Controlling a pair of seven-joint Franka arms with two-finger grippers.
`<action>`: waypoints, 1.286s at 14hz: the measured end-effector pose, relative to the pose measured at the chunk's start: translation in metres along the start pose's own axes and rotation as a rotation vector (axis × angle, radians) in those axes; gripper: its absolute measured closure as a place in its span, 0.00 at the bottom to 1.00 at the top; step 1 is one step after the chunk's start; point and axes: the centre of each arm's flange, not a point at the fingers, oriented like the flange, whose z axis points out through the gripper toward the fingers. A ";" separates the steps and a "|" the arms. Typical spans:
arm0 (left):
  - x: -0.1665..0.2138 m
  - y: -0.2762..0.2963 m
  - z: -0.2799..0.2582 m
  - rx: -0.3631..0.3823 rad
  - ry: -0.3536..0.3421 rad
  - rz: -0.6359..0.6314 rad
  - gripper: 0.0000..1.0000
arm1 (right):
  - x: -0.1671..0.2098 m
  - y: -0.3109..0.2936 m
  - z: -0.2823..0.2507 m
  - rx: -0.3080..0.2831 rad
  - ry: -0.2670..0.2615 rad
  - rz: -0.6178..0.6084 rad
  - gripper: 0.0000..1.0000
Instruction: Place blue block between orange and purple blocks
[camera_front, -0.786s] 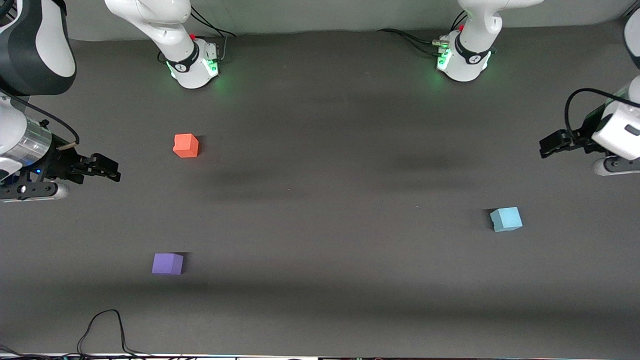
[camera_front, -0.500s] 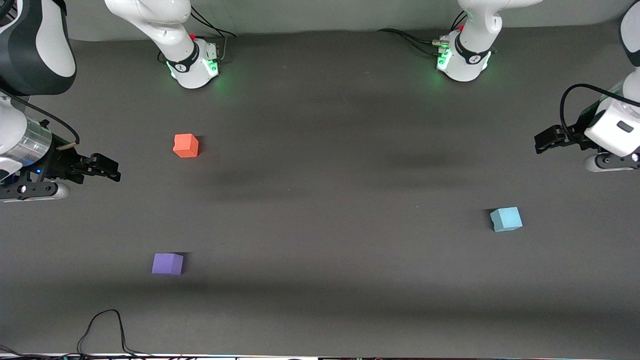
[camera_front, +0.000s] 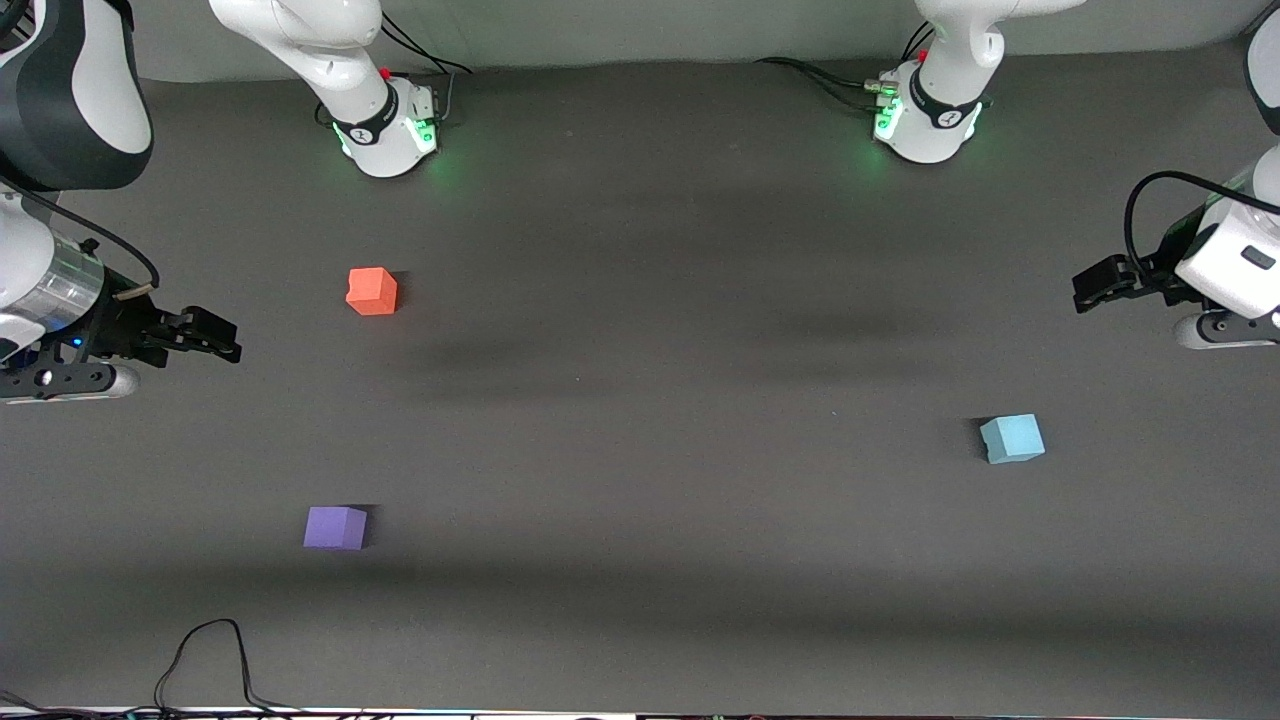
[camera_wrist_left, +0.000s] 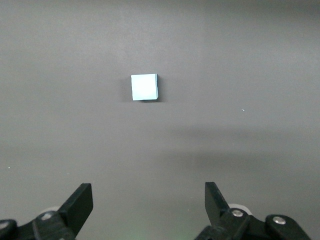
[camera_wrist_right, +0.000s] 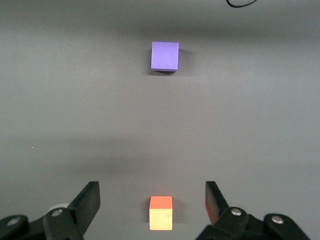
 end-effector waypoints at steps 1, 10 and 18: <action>0.000 0.000 0.000 0.000 0.001 0.000 0.00 | 0.000 0.000 0.000 0.000 0.002 0.000 0.06; 0.019 -0.021 0.037 -0.008 -0.045 0.048 0.00 | 0.001 0.000 0.001 0.000 0.005 0.000 0.06; 0.090 -0.058 0.205 -0.050 -0.105 0.036 0.00 | -0.001 0.003 0.004 -0.001 -0.001 0.004 0.06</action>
